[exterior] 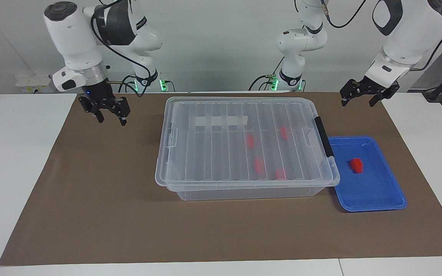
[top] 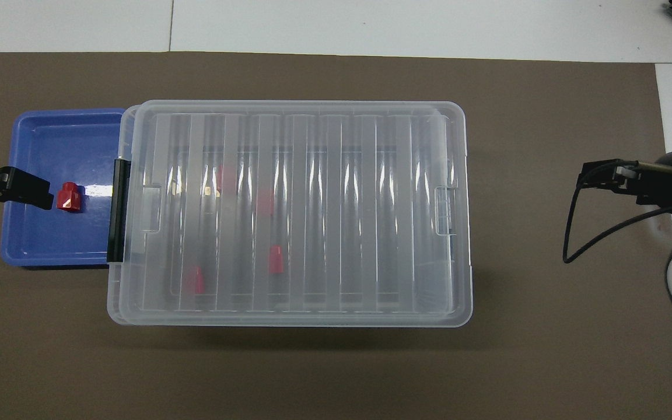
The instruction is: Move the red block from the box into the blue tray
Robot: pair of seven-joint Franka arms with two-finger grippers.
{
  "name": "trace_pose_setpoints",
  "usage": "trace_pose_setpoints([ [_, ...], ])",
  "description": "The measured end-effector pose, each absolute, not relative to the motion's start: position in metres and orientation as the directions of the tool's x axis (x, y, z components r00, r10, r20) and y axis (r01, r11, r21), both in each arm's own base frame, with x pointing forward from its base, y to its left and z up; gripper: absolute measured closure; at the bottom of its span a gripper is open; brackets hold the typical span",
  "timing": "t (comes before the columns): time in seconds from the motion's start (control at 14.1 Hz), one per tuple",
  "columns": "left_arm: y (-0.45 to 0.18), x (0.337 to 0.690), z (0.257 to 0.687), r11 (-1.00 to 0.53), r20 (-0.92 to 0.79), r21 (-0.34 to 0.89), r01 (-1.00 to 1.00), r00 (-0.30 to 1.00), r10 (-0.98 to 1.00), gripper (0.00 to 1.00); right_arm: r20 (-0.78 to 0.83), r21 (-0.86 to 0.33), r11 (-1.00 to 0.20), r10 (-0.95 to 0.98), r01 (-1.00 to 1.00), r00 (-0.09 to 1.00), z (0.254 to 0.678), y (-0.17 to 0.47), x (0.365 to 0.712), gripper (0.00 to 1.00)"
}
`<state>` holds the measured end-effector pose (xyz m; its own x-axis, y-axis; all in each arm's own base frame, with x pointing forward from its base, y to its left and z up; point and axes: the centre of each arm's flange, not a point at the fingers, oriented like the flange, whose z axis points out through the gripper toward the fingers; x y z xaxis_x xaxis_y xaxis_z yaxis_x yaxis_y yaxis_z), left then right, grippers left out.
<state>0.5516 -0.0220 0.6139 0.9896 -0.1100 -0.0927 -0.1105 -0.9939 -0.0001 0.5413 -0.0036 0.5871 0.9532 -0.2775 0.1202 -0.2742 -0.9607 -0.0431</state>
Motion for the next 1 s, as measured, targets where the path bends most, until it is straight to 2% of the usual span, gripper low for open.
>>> trace_pose_setpoints([
  [0.43, -0.032, 0.55, 0.616, -0.992, -0.089, -0.001, -0.128, 0.988, -0.127, 0.0, 0.055, -0.027, -0.961, -0.277, -0.276, 0.959, 0.638, -0.005, 0.552, 0.0],
  [1.0, -0.024, 0.549, 0.618, -0.993, -0.085, -0.002, -0.114, 0.99, -0.113, 0.0, 0.0, -0.012, -0.972, -0.235, -0.235, 0.972, 0.638, 0.017, 0.545, 0.0],
])
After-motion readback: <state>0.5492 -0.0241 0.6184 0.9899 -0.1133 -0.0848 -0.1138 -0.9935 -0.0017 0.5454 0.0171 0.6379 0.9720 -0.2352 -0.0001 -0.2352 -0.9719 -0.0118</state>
